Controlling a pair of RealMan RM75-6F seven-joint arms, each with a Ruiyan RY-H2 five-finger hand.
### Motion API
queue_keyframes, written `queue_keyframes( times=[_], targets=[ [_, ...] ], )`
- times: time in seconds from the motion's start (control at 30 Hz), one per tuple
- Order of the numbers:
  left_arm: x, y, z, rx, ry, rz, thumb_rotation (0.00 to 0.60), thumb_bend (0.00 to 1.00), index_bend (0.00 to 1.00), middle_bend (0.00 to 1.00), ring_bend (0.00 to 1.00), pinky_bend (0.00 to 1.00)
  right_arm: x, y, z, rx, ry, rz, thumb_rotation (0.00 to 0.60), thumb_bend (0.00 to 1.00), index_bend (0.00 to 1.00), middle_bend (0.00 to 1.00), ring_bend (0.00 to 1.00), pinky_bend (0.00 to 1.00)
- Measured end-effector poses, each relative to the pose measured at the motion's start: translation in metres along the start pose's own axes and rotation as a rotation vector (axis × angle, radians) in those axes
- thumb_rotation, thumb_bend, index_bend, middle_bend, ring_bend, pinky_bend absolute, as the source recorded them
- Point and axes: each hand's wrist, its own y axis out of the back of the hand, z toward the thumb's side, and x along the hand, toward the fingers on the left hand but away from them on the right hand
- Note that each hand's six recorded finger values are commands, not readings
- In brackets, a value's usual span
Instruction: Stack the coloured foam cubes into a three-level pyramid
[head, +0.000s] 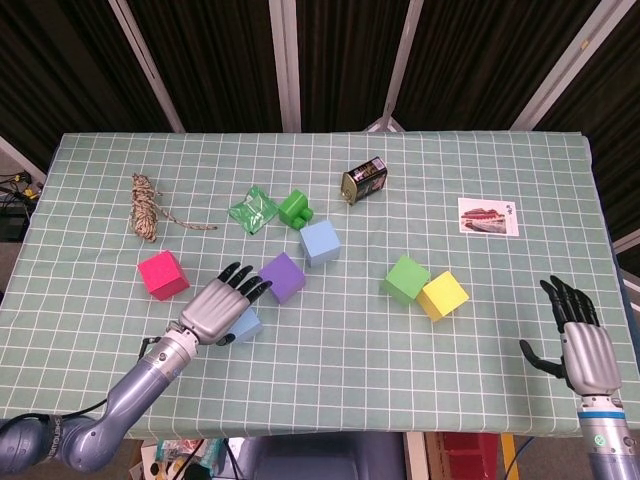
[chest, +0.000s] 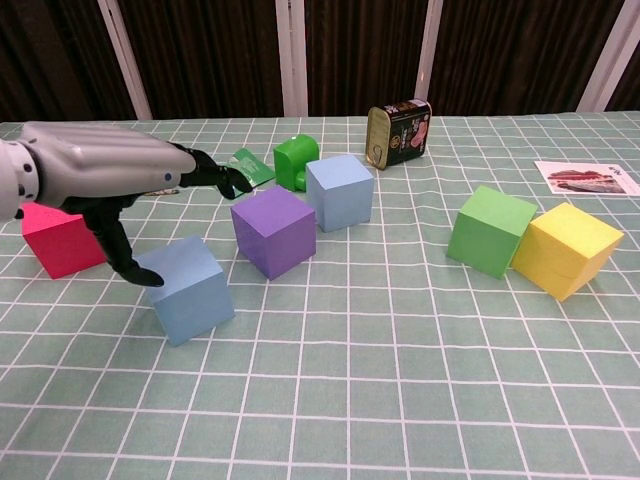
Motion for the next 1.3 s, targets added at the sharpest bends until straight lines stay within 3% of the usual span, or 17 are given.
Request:
queue_keyframes(
  times=[0.4,0.83,1.3],
  targets=[
    [-0.002,-0.005,-0.007,0.072,-0.018,-0.058,0.6,0.18,0.0,0.14,0.0,0.0,0.0,-0.001,0.0,0.001,0.0,0.0,0.6,0.31,0.0,0.0,0.0,0.0],
    [-0.001,-0.008,-0.007,0.12,-0.03,-0.098,0.6,0.17,0.0,0.12,0.0,0.0,-0.001,-0.001,-0.001,0.002,-0.007,-0.002,0.6,0.31,0.0,0.0,0.0,0.0],
    [0.005,-0.021,-0.007,0.123,-0.023,-0.128,0.6,0.17,0.0,0.14,0.0,0.0,-0.002,-0.002,-0.001,0.003,-0.01,-0.001,0.6,0.31,0.0,0.0,0.0,0.0]
  ],
)
